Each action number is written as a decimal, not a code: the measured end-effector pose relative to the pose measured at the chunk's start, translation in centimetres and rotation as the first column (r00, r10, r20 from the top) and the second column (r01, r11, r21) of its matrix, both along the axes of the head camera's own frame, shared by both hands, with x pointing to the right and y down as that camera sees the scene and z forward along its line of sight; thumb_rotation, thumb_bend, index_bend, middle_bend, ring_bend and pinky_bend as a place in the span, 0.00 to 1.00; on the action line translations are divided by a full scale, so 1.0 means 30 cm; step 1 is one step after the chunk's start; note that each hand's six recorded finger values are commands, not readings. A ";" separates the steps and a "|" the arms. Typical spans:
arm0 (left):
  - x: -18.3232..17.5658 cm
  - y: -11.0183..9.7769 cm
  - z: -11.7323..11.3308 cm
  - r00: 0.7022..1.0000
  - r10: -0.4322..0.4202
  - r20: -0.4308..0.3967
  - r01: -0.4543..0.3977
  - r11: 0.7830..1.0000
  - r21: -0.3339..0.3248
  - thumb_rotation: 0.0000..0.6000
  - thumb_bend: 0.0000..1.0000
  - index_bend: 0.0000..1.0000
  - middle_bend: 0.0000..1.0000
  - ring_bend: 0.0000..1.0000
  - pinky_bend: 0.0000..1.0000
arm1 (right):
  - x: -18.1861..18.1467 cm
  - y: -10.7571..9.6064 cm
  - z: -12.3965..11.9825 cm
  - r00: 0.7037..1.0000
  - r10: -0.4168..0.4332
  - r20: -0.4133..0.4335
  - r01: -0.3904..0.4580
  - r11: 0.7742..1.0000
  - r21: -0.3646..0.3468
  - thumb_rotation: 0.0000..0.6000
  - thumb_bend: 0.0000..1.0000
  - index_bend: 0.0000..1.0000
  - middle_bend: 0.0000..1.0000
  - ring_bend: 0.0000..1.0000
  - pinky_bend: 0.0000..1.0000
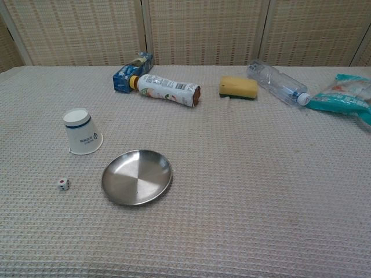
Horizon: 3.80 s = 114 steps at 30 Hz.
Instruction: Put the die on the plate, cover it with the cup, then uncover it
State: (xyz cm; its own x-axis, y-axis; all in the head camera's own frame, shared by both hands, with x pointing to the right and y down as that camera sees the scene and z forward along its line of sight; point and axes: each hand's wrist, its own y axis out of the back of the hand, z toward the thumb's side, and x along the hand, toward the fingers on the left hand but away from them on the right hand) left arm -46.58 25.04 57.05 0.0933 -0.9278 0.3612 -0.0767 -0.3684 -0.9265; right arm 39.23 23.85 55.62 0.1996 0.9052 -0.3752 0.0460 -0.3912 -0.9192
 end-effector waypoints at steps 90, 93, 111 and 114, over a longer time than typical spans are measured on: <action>0.497 -0.015 0.504 0.925 0.379 0.040 -0.364 0.909 -0.204 1.00 0.40 0.48 1.00 1.00 1.00 | 0.036 -0.003 0.030 0.998 0.059 -0.011 -0.060 0.994 -0.092 1.00 0.22 0.00 0.00 0.00 0.00; 0.496 -0.018 0.503 0.923 0.381 0.049 -0.365 0.910 -0.196 1.00 0.40 0.49 1.00 1.00 1.00 | 0.035 -0.002 0.031 0.998 0.058 -0.010 -0.059 0.994 -0.093 1.00 0.22 0.00 0.00 0.00 0.00; 0.544 -0.050 0.397 0.930 0.367 -0.027 -0.368 0.926 -0.085 1.00 0.40 0.55 1.00 1.00 1.00 | 0.021 0.003 0.047 0.999 0.046 -0.007 -0.046 0.993 -0.112 1.00 0.22 0.00 0.00 0.00 0.00; 0.614 -0.064 0.390 0.911 0.407 -0.064 -0.411 0.908 -0.077 1.00 0.40 0.52 1.00 1.00 1.00 | 0.016 0.004 0.054 0.999 0.043 -0.001 -0.043 0.992 -0.123 1.00 0.22 0.00 0.00 0.00 0.00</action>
State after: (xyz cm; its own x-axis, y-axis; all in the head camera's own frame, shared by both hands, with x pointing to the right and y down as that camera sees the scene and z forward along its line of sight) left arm -28.15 23.13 68.76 0.4760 -0.7701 0.4247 0.0563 -0.4553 -0.8886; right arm 39.70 23.98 57.23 0.1624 0.8601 -0.4836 0.0670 -0.4986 -0.8643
